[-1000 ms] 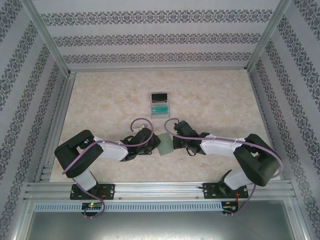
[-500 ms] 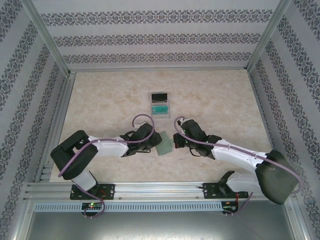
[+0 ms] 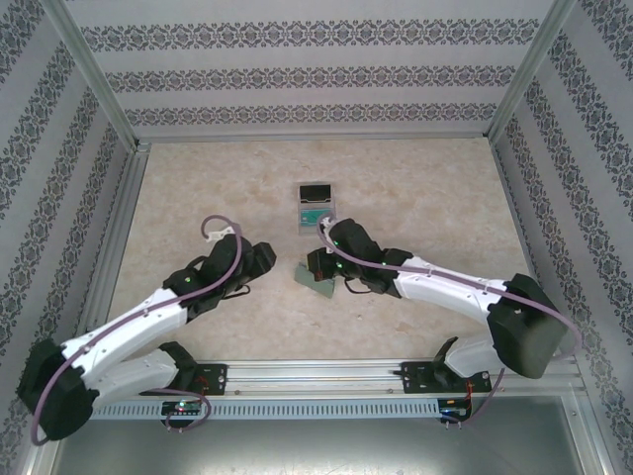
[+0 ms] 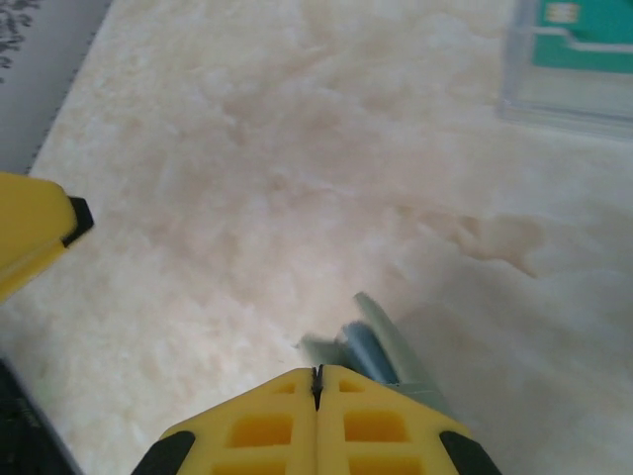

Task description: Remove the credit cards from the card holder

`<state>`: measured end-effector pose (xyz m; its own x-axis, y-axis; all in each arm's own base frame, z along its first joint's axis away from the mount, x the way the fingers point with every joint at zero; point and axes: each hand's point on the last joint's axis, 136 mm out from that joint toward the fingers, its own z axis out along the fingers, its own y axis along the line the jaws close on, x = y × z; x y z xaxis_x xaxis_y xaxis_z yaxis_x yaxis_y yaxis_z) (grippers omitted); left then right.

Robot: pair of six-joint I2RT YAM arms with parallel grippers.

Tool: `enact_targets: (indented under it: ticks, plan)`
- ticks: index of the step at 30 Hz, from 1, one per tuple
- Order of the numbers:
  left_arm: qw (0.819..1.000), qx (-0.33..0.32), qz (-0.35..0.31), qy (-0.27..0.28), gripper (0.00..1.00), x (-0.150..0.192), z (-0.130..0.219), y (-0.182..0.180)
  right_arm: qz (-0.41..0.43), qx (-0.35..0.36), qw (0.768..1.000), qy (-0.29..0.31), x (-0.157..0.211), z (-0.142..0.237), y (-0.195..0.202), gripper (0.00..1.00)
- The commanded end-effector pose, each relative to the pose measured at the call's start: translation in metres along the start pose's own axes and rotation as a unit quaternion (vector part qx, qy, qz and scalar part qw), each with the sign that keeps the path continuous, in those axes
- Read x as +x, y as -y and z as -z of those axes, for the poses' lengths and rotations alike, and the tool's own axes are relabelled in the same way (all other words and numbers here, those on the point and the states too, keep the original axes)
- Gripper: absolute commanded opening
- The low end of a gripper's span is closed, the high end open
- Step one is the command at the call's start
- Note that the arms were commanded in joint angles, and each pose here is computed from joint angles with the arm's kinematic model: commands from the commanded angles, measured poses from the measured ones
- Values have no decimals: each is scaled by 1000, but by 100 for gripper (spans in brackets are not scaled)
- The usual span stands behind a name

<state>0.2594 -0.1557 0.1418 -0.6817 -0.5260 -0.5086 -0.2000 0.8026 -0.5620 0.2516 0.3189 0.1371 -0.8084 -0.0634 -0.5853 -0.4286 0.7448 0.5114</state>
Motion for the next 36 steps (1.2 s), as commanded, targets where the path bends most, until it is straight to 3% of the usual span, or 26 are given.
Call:
enact_targets:
  ticks: [1,7,12,20,26,27,30,34,36]
  plan:
    - [998,-66,-25,0,61,7,8,-41,-4,-22,999,25,-22,0,-22,0]
    - [998,-59,-27,-6,61,9,11,-41,-18,9,999,43,-22,10,-1,0]
    - [999,-38,-29,-21,61,15,5,-32,-56,66,995,47,-10,19,56,0]
    - [997,-22,-43,-53,59,25,-6,-21,-143,165,975,35,35,37,158,0]
    - [996,7,-55,-77,57,35,-17,-8,-169,199,965,24,67,46,184,0]
    - [995,15,-57,-81,59,37,-19,-5,-168,200,965,19,70,47,184,2]
    - [993,22,-67,-96,59,43,-25,2,-142,209,967,3,74,49,176,24]
    - [991,27,-81,-107,58,49,-31,11,-89,240,966,15,63,61,162,34]
    - [990,33,-86,-109,65,51,-32,15,-56,261,963,20,55,68,153,41]
